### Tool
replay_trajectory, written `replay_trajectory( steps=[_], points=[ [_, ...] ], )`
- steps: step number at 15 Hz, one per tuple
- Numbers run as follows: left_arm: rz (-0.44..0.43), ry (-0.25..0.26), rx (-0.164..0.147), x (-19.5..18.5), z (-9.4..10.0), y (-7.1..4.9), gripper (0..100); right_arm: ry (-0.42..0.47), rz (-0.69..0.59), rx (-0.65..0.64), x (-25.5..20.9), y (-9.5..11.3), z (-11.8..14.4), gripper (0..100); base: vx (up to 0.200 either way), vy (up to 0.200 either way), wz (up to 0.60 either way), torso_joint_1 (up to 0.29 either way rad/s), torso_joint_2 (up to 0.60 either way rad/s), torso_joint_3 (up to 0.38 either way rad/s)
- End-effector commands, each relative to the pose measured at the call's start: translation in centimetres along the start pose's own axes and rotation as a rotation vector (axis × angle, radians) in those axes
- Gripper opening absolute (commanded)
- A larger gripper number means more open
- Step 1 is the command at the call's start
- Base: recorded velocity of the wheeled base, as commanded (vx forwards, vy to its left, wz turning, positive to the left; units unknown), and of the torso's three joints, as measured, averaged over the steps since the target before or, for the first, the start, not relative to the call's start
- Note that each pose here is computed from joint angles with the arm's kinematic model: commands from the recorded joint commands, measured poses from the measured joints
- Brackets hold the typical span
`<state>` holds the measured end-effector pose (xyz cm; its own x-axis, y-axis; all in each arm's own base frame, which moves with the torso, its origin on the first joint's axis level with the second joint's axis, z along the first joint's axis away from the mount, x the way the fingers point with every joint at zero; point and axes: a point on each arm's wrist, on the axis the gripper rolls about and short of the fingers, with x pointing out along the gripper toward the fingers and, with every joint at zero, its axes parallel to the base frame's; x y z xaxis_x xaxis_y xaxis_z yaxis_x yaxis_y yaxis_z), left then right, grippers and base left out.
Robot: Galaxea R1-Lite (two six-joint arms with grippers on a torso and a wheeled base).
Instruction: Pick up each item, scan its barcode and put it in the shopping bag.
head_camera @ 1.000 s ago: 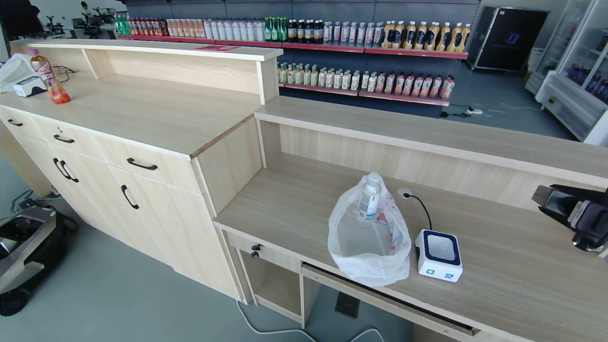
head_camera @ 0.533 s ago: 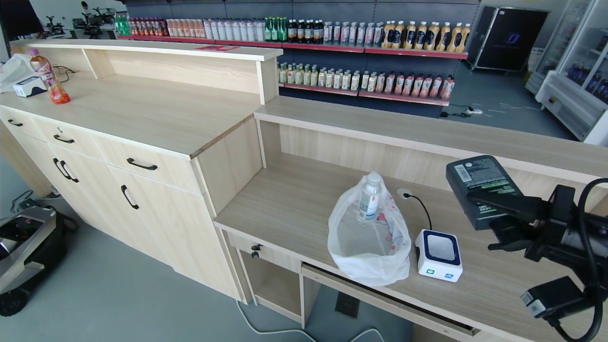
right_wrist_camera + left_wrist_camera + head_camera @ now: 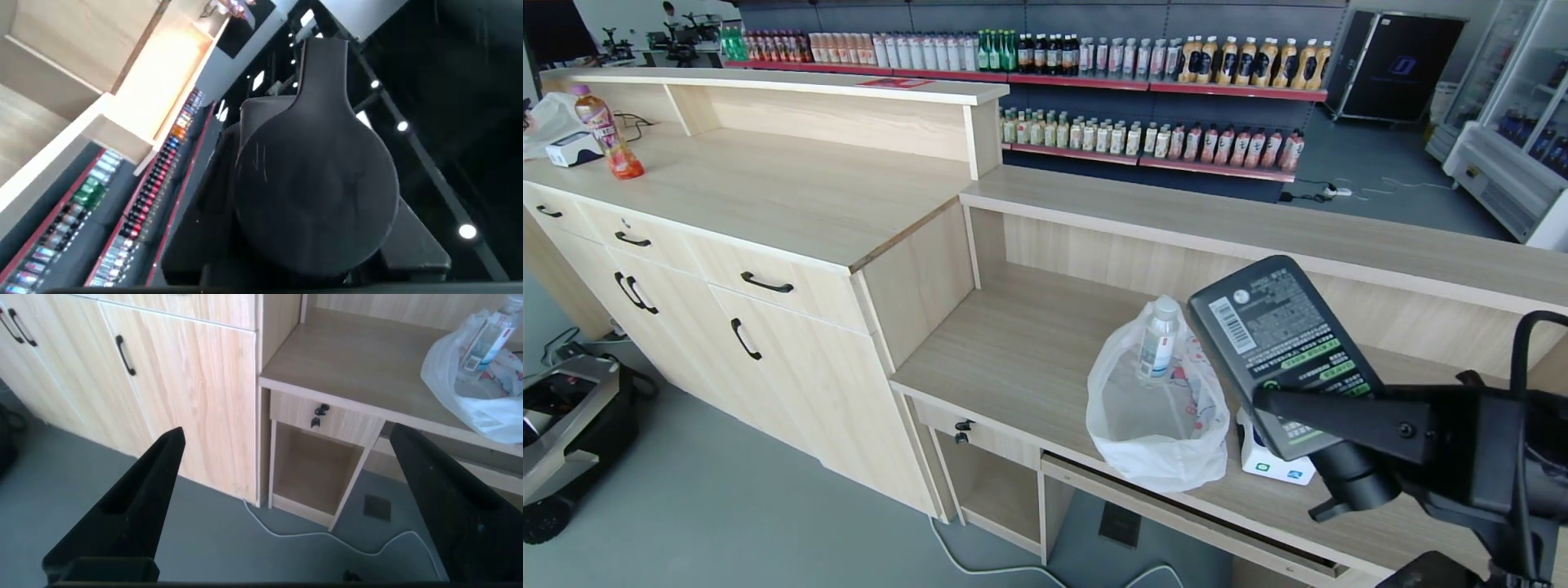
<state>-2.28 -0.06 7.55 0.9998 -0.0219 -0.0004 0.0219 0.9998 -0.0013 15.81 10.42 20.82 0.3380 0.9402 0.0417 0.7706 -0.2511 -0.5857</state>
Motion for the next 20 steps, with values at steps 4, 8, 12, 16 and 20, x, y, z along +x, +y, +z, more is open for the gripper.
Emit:
replay_trajectory(
  steps=[4,8,12,16,20],
  points=[
    [0.000,0.001,0.000,0.0,0.0,0.0,100,-0.057,-0.101,0.013,2.1,-1.0,0.7,0,0.000,0.000,0.00,0.000,0.00,0.000],
    [0.000,0.001,0.000,0.0,0.0,0.0,100,-0.100,-0.125,0.038,3.0,-1.1,1.4,0,0.000,0.000,0.00,0.000,0.00,0.000],
    [0.000,0.001,0.000,0.0,0.0,0.0,100,-0.105,-0.123,0.041,2.8,-1.2,1.7,0,0.000,0.000,0.00,0.000,0.00,0.000],
    [0.000,0.001,0.000,0.0,0.0,0.0,100,-0.102,-0.141,0.033,2.5,-1.7,1.7,0,0.000,0.000,0.00,0.000,0.00,0.000],
    [0.000,0.001,0.000,0.0,0.0,0.0,100,-0.108,-0.168,0.024,2.4,-2.4,1.8,0,0.000,0.000,0.00,0.000,0.00,0.000]
  ],
)
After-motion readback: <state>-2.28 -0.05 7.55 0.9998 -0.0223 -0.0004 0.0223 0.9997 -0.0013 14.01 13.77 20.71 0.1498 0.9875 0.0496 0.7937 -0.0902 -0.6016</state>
